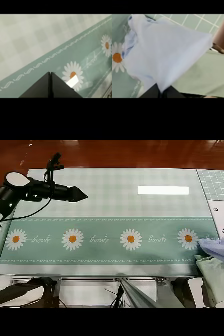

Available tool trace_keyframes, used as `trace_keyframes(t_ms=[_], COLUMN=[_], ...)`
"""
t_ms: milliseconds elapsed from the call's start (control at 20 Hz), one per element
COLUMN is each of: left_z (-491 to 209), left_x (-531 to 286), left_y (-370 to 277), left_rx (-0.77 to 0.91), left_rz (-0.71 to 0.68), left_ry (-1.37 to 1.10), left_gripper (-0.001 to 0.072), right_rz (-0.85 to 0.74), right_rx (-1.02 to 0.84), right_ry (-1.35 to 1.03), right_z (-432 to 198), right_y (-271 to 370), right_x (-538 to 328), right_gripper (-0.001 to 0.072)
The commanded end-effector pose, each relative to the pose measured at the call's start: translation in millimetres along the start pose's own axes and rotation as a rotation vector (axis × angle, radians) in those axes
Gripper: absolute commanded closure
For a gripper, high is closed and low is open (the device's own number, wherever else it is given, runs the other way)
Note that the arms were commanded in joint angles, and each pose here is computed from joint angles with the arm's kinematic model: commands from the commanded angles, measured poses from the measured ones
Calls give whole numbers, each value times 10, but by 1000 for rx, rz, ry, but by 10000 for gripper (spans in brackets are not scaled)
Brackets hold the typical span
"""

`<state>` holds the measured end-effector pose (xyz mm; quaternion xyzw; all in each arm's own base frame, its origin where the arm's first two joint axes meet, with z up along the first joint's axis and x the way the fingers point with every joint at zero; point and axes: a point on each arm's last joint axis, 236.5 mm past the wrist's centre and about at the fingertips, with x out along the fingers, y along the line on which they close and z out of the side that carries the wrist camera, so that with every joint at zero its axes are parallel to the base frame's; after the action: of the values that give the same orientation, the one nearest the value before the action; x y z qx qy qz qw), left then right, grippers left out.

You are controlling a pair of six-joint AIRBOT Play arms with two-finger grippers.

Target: Fold the shirts.

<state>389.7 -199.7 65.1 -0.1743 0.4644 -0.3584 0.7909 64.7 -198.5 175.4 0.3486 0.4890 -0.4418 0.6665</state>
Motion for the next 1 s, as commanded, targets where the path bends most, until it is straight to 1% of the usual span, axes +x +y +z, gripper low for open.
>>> trace_keyframes(t_ms=[0, 150, 550, 600, 650, 700, 750, 800, 900, 950], left_z=[143, 276, 405, 407, 410, 412, 409, 408, 391, 380], left_x=[-6, -104, -395, -421, -442, -457, -460, -458, -452, -449], left_y=[282, 464, 852, 882, 905, 922, 924, 922, 907, 898], left_rx=[-28, -48, -87, -94, -98, -101, -102, -102, -102, -102], left_rz=[55, 99, 165, 169, 172, 174, 174, 173, 167, 163], left_ry=[-59, -119, -192, -195, -198, -200, -199, -199, -191, -186], left_gripper=[689, 689, 689, 689, 689, 689, 689, 689, 689, 689], right_rz=[-141, -207, -200, -202, -206, -214, -226, -257, -310, -305], right_rx=[13, 5, -18, -28, -34, -54, -68, -64, -60, -66], right_ry=[15, 6, 32, 43, 52, 53, 45, 36, -9, -34], right_z=[-72, -124, -408, -454, -478, -472, -447, -427, -318, -259], right_y=[-345, -486, -445, -451, -461, -483, -512, -582, -698, -683], right_x=[-52, -128, -8, 26, 47, 48, 43, 26, -7, -5], right_gripper=[691, 691, 688, 635, 533, 389, 313, 286, 286, 286])
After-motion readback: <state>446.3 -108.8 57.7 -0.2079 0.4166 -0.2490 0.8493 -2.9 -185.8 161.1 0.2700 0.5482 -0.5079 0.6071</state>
